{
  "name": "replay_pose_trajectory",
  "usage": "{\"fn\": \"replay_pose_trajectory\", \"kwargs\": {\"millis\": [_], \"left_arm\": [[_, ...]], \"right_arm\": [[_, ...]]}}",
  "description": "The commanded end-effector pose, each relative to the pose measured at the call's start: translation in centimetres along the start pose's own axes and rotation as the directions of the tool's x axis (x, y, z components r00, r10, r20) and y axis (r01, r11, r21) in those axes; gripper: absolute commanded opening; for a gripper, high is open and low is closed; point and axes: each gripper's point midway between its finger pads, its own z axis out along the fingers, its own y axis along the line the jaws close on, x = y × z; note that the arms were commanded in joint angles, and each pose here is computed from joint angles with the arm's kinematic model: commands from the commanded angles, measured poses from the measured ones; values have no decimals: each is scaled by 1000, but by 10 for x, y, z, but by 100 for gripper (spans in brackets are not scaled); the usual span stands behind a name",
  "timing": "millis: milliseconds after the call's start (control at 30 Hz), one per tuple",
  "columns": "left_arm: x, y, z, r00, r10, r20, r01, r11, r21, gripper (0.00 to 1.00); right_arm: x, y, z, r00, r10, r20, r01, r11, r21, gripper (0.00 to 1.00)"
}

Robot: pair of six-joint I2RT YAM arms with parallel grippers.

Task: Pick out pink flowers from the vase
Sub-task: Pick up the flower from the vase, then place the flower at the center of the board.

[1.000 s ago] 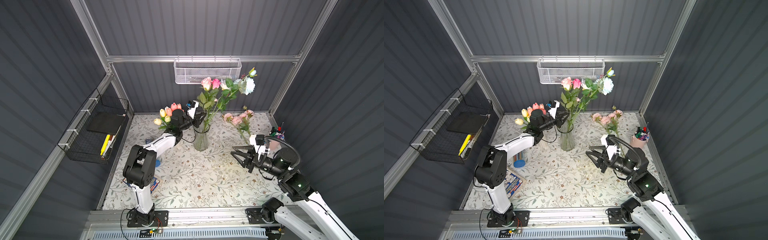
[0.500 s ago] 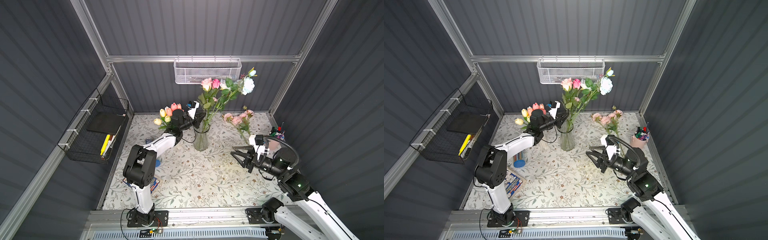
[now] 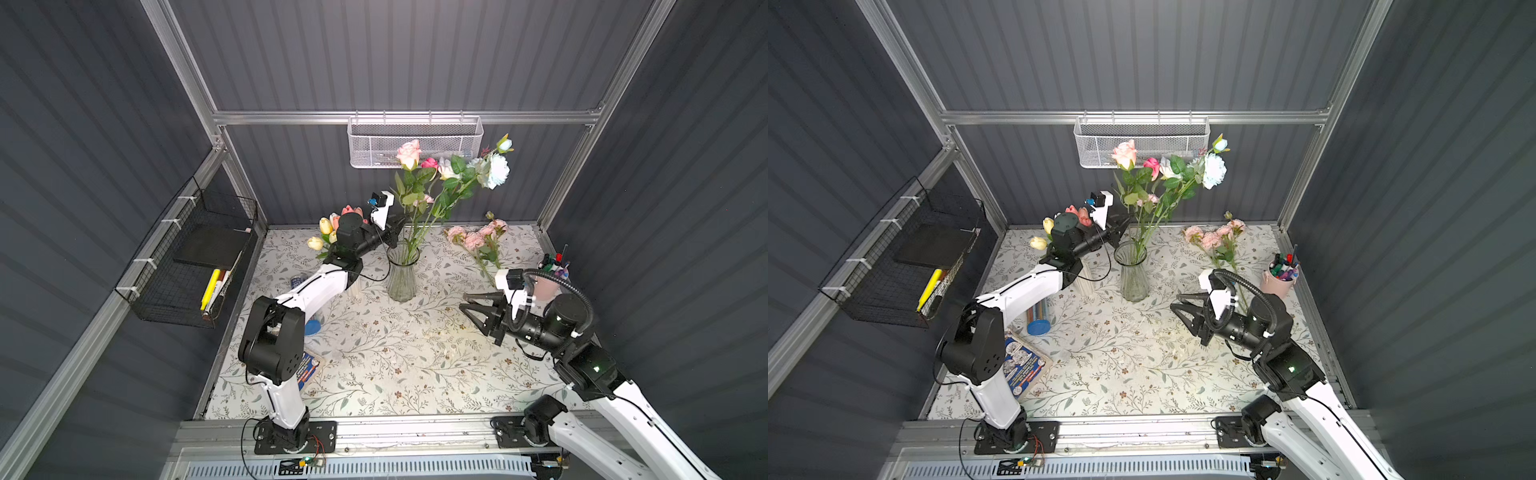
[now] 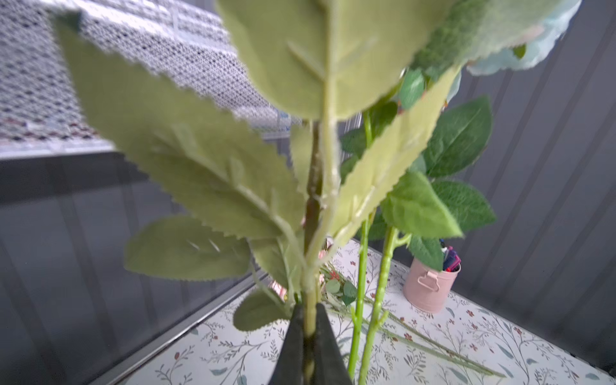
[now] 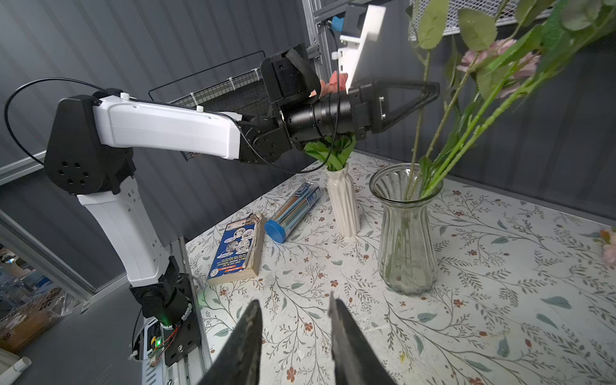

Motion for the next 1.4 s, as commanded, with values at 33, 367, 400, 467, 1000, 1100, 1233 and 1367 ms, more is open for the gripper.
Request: {"fn": "replay_pose_trajectory", "kwargs": {"millis": [33, 367, 400, 467, 1000, 1100, 1233, 1367], "left_arm": [[-49, 4, -11, 994, 74, 79, -69, 995, -66, 0], [-143, -14, -33, 967, 186, 176, -167, 979, -116, 0], [-153, -17, -38, 962, 196, 189, -175, 977, -123, 0], [-171, -22, -47, 954, 215, 211, -189, 973, -137, 0], [-270, -98, -137, 921, 184, 343, -177, 983, -52, 0], [-262, -124, -149, 938, 121, 325, -154, 985, 75, 0], [-239, -153, -161, 954, 20, 298, -100, 961, 258, 0], [-201, -169, -161, 971, -13, 238, -79, 924, 375, 0]], "right_arm": [[-15, 10, -4, 999, -12, 32, 13, 999, -31, 36], [-18, 5, -4, 999, -16, 32, 16, 1000, 1, 36], [-18, 4, -4, 999, -16, 31, 16, 1000, 10, 36], [-20, 0, -2, 999, -11, 31, 10, 999, 33, 36], [-82, 30, 5, 989, -86, 121, 98, 991, -94, 38], [-97, 39, 12, 990, -61, 127, 80, 986, -148, 42], [-105, 53, 26, 991, -62, 116, 87, 972, -217, 49], [-104, 61, 41, 982, -145, 117, 170, 955, -242, 54]]}}
